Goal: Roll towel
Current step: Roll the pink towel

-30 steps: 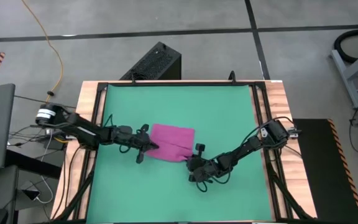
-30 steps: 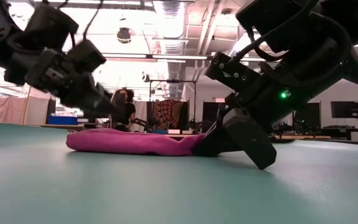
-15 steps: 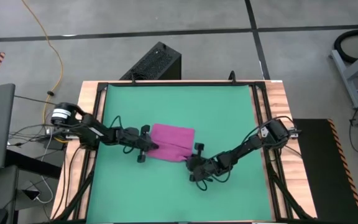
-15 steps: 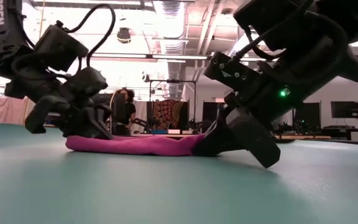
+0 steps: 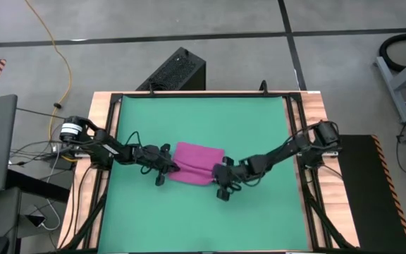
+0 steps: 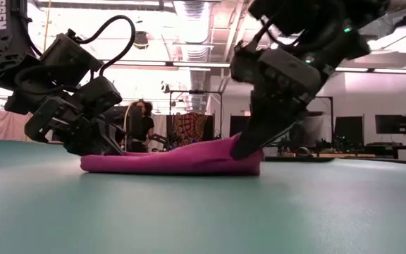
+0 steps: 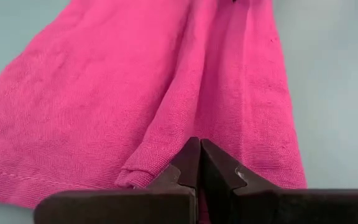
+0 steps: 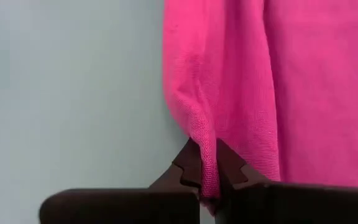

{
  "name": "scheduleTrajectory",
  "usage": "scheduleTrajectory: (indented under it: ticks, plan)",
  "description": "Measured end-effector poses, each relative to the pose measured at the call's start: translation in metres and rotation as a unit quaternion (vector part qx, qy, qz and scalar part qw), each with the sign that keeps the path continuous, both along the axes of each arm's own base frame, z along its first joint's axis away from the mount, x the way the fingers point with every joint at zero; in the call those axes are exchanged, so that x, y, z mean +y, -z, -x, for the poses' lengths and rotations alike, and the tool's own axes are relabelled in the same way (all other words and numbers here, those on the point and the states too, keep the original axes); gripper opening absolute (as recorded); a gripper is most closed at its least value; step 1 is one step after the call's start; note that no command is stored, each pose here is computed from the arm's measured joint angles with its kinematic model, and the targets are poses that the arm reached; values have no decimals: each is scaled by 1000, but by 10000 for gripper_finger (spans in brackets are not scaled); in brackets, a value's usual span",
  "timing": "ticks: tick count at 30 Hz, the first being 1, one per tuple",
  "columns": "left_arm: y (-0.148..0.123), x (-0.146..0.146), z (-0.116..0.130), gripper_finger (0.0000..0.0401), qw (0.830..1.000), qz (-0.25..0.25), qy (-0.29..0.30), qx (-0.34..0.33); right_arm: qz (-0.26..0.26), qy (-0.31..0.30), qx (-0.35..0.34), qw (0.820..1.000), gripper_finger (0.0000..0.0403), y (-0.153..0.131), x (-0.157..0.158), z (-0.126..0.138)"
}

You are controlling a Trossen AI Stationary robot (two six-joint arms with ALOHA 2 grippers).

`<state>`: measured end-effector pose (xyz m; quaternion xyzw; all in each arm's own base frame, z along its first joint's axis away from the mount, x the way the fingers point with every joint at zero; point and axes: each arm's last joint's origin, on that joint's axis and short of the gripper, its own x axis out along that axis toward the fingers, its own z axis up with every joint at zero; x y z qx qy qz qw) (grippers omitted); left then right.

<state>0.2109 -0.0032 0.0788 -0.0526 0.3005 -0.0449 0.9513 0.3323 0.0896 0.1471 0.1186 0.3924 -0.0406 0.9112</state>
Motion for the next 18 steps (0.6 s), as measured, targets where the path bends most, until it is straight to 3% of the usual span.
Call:
scheduleTrajectory:
  ticks: [5,8,18]
  plan:
    - [1,0,1,0,1000,2,2,4,-129,37,25,991,21,6,-23,-8]
    - [1,0,1,0,1000,8,8,6,-179,59,31,982,22,5,-35,-11]
    - [2,-3,2,0,998,63,20,19,-204,56,6,977,21,-14,-41,-10]
